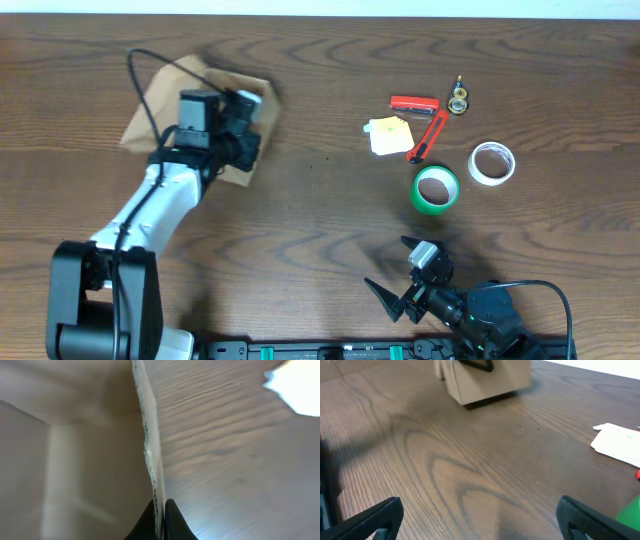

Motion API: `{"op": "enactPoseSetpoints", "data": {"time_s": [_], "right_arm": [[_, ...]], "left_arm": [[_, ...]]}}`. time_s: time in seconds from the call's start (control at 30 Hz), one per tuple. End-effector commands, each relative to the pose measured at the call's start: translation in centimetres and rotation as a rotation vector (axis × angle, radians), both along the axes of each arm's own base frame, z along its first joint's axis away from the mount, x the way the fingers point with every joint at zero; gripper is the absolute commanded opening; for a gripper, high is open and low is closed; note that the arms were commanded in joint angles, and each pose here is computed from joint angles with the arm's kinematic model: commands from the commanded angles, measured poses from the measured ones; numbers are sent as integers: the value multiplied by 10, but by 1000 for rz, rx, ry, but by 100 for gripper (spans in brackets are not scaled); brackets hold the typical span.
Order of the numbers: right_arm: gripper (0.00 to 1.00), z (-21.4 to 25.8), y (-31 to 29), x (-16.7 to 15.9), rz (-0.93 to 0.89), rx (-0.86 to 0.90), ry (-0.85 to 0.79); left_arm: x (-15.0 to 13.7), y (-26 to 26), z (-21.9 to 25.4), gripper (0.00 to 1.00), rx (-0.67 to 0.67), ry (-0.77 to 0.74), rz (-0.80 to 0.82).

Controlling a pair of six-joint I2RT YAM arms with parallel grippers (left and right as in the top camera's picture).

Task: Pack container
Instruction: 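Reach the left gripper to the cardboard box's side wall and grasp it, then drag the box with the left gripper toward the table center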

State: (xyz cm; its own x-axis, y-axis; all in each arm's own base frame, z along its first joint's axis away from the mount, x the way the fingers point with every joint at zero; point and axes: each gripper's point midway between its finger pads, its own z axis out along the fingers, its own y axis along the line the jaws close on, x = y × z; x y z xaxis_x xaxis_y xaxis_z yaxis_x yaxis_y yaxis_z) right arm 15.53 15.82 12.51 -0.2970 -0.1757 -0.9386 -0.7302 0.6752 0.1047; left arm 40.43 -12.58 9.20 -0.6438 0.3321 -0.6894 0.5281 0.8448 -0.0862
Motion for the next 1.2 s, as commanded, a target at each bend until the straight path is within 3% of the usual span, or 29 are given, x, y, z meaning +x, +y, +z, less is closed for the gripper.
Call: {"op": "enactPoseSetpoints", "data": {"time_s": [0.0,0.3,0.47,0.87,1.17], "right_arm": [[99,-1,0,0,5,-12,-11],[99,-1,0,0,5,-12,-11],[99,-1,0,0,5,-12,-11],[99,-1,0,0,5,-12,-11],[99,-1,0,0,5,-12,-11]], "left_arm": [[-2,-33,39,6,31,-153,-190],[-42,-83,51,6,19,-243,-545],[-47,-88,51,6,69,-304,-645],[-53,-84,46,6,128,-317,-722],[-60,-78,59,6,148,-218,-718]]}}
